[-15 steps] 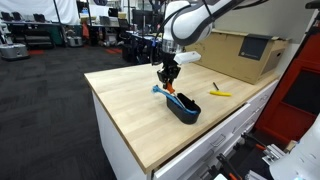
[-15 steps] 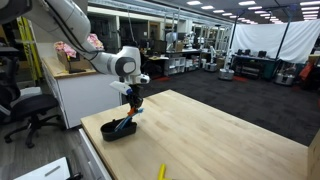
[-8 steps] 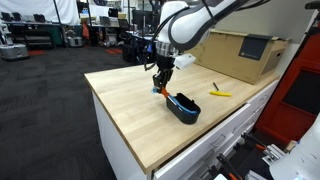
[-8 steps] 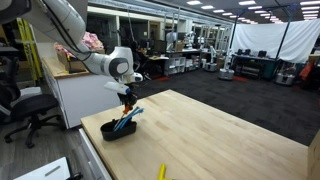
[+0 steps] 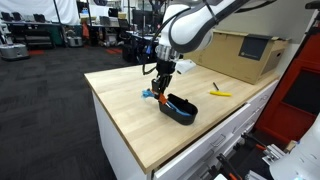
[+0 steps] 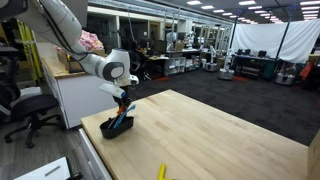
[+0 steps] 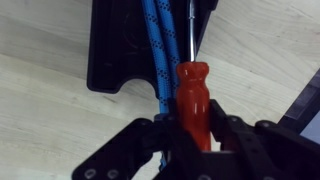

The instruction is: Put the orange screwdriver inside the black bowl

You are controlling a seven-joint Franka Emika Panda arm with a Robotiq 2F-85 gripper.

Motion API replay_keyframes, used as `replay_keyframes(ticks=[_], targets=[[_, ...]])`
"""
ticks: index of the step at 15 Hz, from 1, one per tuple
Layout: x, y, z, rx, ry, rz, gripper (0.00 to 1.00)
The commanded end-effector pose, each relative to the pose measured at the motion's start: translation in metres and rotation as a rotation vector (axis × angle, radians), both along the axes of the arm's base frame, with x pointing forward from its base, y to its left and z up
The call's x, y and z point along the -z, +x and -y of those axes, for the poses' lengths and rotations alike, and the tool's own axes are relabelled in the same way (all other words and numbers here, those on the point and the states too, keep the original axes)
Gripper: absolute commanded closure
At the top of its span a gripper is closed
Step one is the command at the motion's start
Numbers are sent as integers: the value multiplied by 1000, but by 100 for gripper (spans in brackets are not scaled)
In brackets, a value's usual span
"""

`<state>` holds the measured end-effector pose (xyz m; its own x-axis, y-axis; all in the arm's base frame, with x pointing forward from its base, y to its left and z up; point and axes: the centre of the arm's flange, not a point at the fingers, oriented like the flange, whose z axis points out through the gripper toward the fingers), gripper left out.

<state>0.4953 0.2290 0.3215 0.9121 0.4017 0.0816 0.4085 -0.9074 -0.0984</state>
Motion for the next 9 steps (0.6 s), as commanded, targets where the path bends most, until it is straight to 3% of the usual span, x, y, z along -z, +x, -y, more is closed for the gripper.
replay_keyframes(ticks=[1, 6, 9], targets=[[3, -17, 16, 36, 42, 20, 41], [-1, -18, 22, 63, 48, 44, 6], [-13, -17, 24, 62, 35, 67, 0]])
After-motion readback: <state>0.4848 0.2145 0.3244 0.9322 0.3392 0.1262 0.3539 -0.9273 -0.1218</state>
